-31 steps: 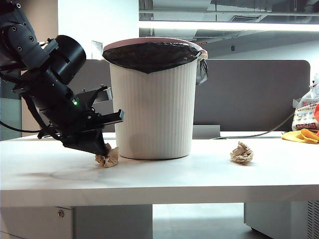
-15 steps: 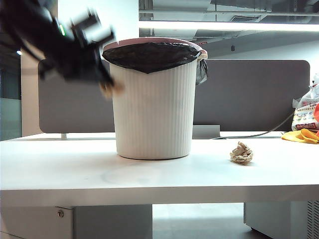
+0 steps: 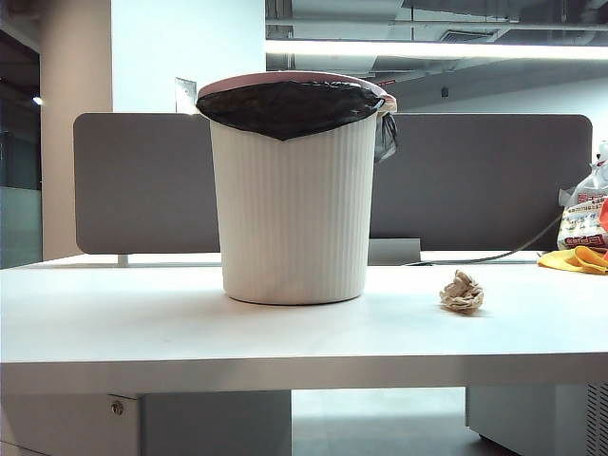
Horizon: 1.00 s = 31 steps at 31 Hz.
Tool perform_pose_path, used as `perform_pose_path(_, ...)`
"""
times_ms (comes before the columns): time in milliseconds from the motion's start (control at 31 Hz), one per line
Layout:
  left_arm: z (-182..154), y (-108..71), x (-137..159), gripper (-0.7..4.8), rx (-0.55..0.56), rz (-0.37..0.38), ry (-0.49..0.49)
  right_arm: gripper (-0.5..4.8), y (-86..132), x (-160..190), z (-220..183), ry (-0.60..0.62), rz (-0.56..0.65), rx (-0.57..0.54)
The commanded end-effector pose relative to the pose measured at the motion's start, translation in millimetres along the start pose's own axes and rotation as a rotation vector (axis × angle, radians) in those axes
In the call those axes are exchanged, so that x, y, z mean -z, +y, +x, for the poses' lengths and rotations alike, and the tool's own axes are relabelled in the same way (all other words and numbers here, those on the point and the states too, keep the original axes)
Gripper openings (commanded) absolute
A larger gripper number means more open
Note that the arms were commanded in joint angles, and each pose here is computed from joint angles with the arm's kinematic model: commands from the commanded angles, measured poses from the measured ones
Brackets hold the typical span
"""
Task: Pick up all the trash on the table and put it in the trash can.
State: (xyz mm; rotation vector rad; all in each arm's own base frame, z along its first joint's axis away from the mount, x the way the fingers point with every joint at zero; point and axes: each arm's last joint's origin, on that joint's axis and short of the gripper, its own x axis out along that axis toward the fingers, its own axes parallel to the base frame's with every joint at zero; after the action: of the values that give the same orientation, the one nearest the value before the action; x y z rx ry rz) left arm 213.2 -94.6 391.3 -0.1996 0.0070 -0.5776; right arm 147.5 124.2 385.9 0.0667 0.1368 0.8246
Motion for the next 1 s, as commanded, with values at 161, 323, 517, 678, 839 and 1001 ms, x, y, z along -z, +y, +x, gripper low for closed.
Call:
perform_pose_path(161,67.7,6.1,-22.6,-0.06,0.044,-0.005,0.039,-0.05,0.8,-54.7,-23.7,-0.179,-0.017,0.031)
perform_pose_path(323,116.9,16.1,-23.4,-0.05,-0.014,0.023,0.161,-0.05,1.7,-74.5,-41.4,-0.151,-0.011,0.062)
perform_pose_path(517,161.2,29.3,-8.1,-0.06,-0.092,0.129,0.364,-0.05,1.4,-73.0,-49.6,-0.075,0.004,0.138)
perform_pose_path(678,170.2,35.0,3.1,3.73,-0.156,0.138,0.411,-0.05,1.1,-68.1,-50.0,-0.025,0.012,0.143)
perform_pose_path(839,168.0,33.7,-0.4,4.79,-0.148,0.133,0.400,-0.05,0.9,-66.6,-49.7,-0.011,0.014,0.146)
perform_pose_path(1001,153.6,24.7,-21.6,4.79,-0.091,0.098,0.336,-0.05,0.9,-67.3,-49.7,-0.017,0.011,0.146)
